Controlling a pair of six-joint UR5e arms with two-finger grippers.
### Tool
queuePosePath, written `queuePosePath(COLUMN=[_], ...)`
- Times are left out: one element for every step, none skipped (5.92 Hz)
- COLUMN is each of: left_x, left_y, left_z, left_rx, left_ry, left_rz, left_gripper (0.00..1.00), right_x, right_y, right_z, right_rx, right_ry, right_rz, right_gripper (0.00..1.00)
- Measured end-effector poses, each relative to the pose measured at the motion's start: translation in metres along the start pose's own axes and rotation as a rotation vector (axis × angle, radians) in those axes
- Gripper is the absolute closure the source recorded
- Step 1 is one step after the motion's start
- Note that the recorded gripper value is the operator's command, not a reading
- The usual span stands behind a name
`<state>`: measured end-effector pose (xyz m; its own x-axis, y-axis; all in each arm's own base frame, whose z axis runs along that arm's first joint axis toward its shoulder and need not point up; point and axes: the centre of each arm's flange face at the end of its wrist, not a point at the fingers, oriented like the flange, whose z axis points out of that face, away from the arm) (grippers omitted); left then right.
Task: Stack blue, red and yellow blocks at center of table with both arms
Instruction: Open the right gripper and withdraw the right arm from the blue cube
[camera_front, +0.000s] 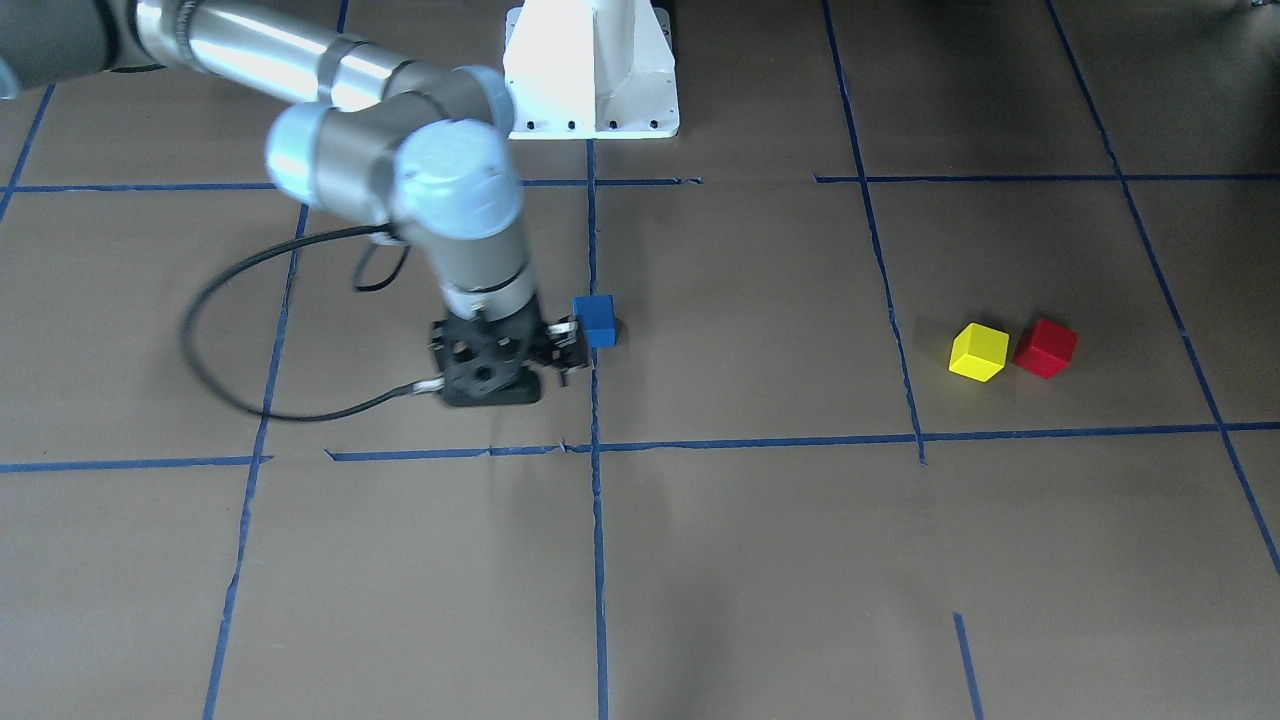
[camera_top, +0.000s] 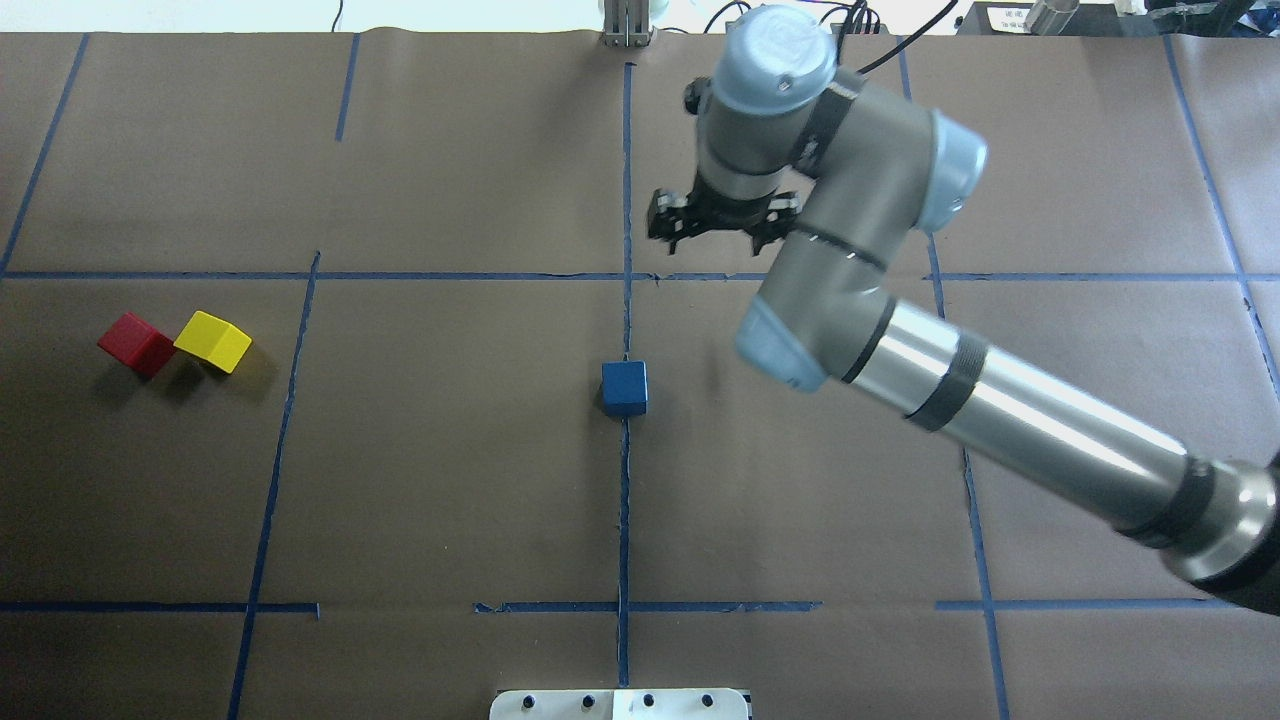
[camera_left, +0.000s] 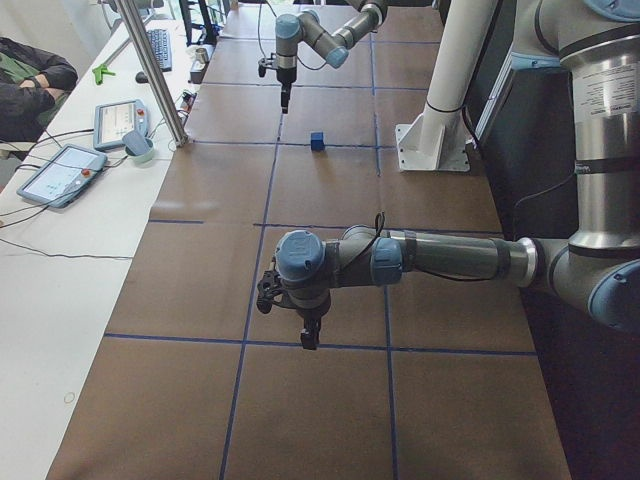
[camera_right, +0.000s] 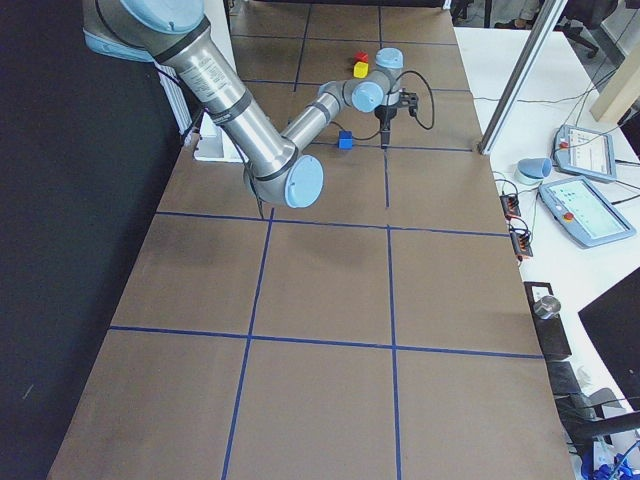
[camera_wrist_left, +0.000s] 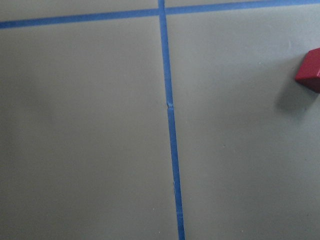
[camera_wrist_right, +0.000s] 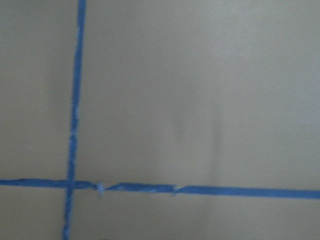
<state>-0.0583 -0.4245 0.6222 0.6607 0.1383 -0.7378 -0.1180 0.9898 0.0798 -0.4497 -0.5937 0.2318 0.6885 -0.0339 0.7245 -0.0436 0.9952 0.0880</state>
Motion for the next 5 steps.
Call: queuePosePath(left_x=[0.011,0.019,0.022,0.031,0.066], left_y=[-0.02,-0.034,-0.038,-0.041,-0.052], left_z=[-0.013,-0.021,-0.022,-0.014,0.004], left_rx=[0.043,0.088,0.134,0.17,0.191], left_ry=[-0.011,-0.018,-0.022,-0.023,-0.009], left_rz=[0.05,0.104,0.162,0.232,0.314], left_gripper=[0.0,0.0,0.0,0.0,0.0], right_x=[0.107,0.219,0.333,0.441,0.539], right_y=[-0.034,-0.046,-0.036,-0.011,0.035], right_z=[-0.024,-0.046,-0.059,-0.071,-0.08], right_rx=[-0.005,-0.009,-0.022,-0.039,-0.058], right_ry=[0.005,0.016,0.036,0.059,0.074], right_rz=[-0.084,-0.181,-0.282,-0.364,-0.391], right_gripper=[0.0,0.0,0.0,0.0,0.0])
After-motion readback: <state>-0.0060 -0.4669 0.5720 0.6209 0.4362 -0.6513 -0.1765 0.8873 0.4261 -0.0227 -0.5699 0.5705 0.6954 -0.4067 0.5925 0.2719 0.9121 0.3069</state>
